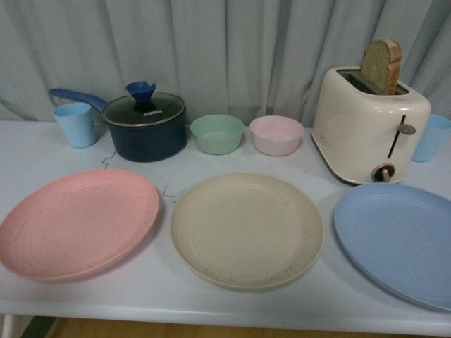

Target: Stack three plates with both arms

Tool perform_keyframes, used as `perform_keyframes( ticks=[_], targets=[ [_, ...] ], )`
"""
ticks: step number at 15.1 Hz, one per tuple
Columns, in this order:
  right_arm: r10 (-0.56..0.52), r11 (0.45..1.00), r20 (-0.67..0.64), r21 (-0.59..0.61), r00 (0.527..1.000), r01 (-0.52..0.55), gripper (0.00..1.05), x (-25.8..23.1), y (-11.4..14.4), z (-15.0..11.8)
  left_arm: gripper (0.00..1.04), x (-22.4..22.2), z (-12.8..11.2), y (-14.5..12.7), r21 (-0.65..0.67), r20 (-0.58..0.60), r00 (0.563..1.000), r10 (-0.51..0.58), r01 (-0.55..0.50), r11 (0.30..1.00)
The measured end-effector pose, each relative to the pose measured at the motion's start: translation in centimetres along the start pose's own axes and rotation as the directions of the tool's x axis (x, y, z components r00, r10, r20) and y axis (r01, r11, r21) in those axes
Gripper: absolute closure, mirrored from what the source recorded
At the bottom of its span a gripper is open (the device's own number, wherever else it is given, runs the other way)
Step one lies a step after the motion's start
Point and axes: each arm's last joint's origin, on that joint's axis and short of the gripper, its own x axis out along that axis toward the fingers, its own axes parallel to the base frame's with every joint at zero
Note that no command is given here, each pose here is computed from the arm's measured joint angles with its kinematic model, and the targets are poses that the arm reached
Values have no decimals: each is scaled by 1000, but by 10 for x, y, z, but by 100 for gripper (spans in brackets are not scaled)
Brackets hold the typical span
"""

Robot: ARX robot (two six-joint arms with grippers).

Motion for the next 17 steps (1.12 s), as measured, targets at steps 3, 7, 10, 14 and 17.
perform_keyframes(
  ticks=[3, 7, 10, 14, 17],
  targets=[
    [1, 1000, 0, 0, 1000, -1, 6, 0, 0, 0, 7, 52, 17, -15, 156, -140, 985, -104, 126, 980],
    [1, 1000, 0, 0, 1000, -1, 6, 0, 0, 0, 7, 142, 5, -16, 153, -475, 869, -139, 238, 959],
    [1, 1000, 0, 0, 1000, -1, 6, 0, 0, 0, 7, 196, -1, -16, 105, -601, 780, -175, 294, 950],
    [1, 1000, 0, 0, 1000, -1, 6, 0, 0, 0, 7, 247, -3, -20, 50, -656, 714, -243, 363, 931],
    [1, 1000, 0, 0, 1000, -1, 6, 0, 0, 0, 7, 275, -12, -13, 37, -712, 662, -234, 368, 929]
  ],
)
